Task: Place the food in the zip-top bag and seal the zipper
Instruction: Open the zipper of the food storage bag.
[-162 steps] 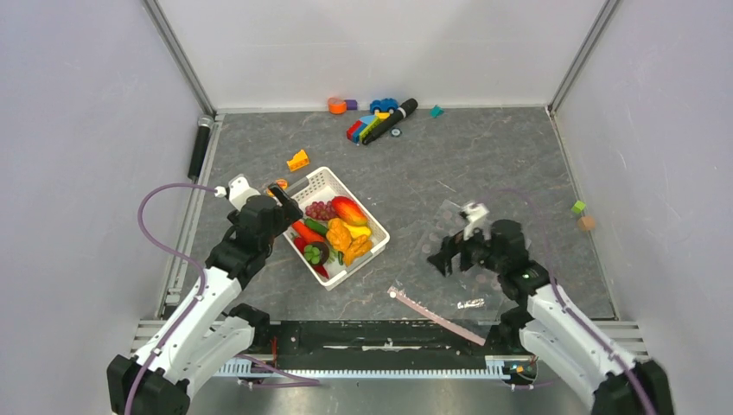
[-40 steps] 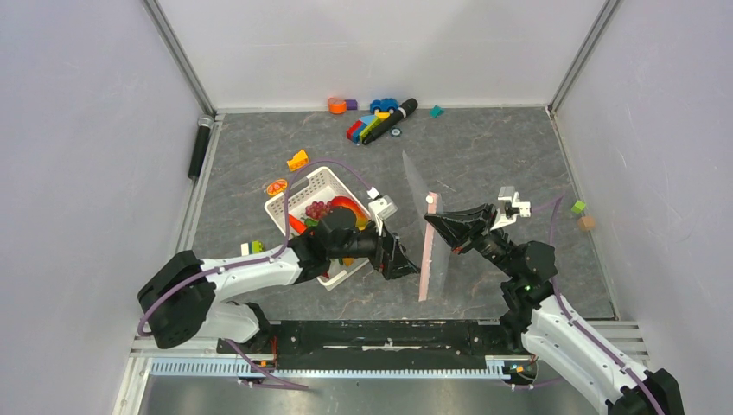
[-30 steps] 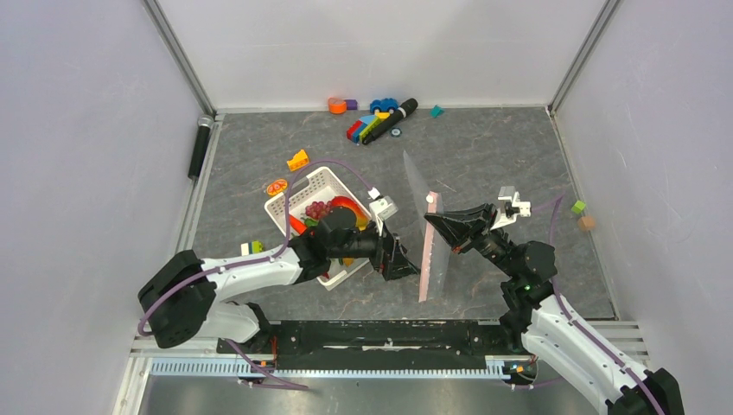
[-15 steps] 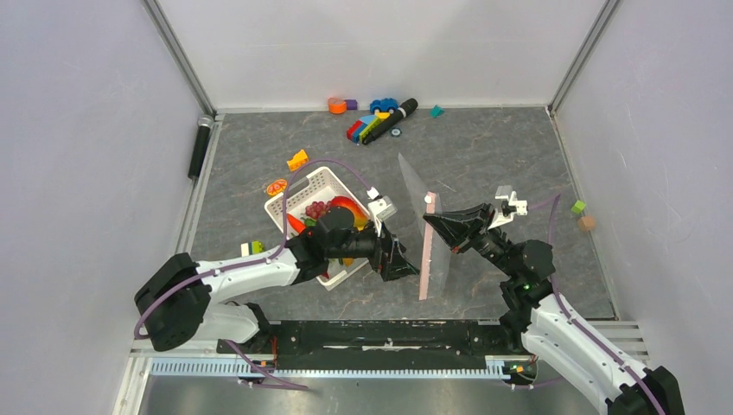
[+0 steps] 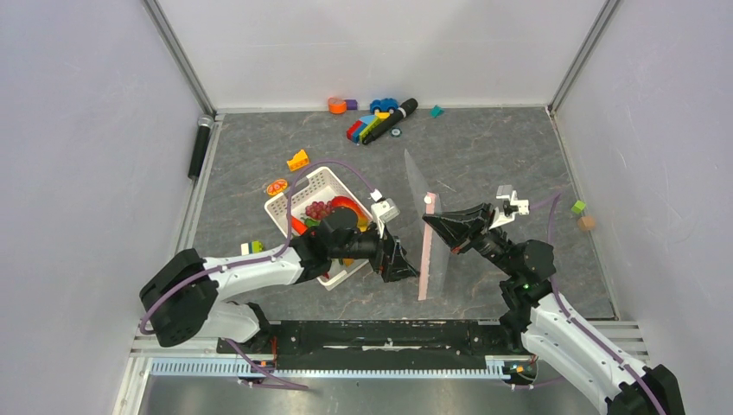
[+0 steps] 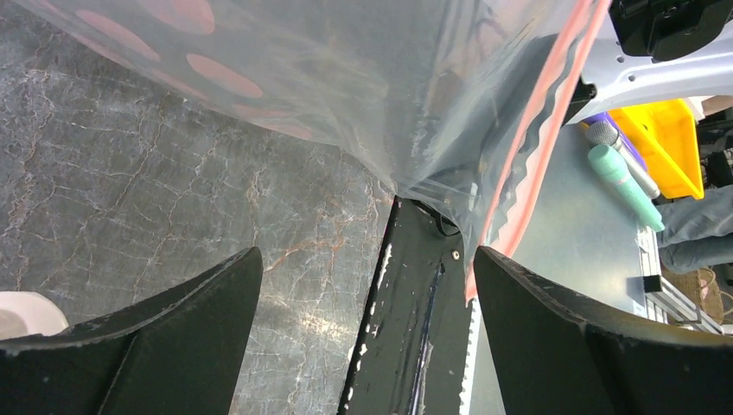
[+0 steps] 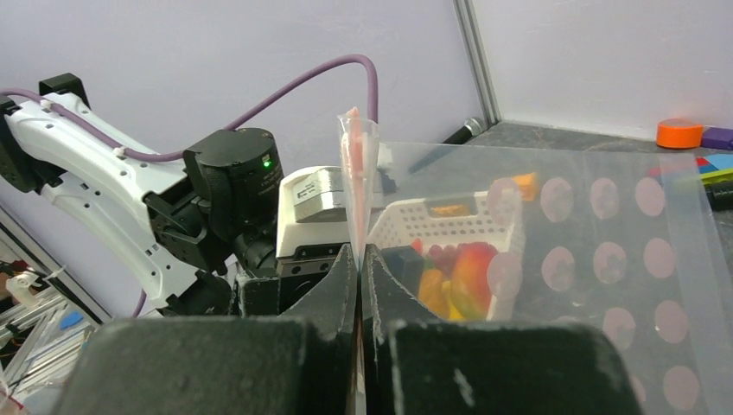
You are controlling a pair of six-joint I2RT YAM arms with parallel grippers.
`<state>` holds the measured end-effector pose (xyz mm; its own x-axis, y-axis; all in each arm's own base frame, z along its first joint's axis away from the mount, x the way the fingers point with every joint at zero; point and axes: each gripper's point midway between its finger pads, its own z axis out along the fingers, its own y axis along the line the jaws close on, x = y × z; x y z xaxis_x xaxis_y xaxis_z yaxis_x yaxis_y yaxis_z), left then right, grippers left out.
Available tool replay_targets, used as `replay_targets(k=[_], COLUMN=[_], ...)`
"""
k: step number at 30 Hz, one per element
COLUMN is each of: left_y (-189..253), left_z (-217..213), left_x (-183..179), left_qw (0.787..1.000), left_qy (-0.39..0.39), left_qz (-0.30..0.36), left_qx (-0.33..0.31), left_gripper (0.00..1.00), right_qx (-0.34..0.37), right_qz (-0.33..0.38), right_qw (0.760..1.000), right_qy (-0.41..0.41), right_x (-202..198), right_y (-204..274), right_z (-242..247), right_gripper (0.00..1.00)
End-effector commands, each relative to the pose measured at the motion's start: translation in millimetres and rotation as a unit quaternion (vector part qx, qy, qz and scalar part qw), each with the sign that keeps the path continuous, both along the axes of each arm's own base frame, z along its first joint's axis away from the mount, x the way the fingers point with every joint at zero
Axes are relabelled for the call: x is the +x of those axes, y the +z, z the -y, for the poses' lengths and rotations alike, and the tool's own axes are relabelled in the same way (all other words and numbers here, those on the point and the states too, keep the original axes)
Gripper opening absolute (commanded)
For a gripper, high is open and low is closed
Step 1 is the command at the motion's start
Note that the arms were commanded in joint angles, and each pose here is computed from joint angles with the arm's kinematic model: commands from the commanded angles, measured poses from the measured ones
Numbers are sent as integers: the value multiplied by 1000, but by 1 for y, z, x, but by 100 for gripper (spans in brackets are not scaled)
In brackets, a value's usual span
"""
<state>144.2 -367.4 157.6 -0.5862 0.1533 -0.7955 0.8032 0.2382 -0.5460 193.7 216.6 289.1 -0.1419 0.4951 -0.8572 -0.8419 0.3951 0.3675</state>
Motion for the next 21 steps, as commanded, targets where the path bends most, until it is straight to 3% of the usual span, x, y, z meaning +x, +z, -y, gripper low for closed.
replay_targets(k=[1,12,21], left_y=[16,21,30], left_z=[9,16,29], left_x=[1,-9,-12], left_qw=[999,998,995], left_qy=[-17,-45,-62], left_qz=[30,7,-14], left_qx=[-24,-50,-70], left_gripper=[97,97,91], right_qx=[28,44,50], right_qz=[34,20,4], right_qw=[999,999,998], right_qy=[15,-1,-31], right_x=[-9,-1,7], right_y=[27,19,1], right_z=[1,4,11], right_gripper=[0,0,0])
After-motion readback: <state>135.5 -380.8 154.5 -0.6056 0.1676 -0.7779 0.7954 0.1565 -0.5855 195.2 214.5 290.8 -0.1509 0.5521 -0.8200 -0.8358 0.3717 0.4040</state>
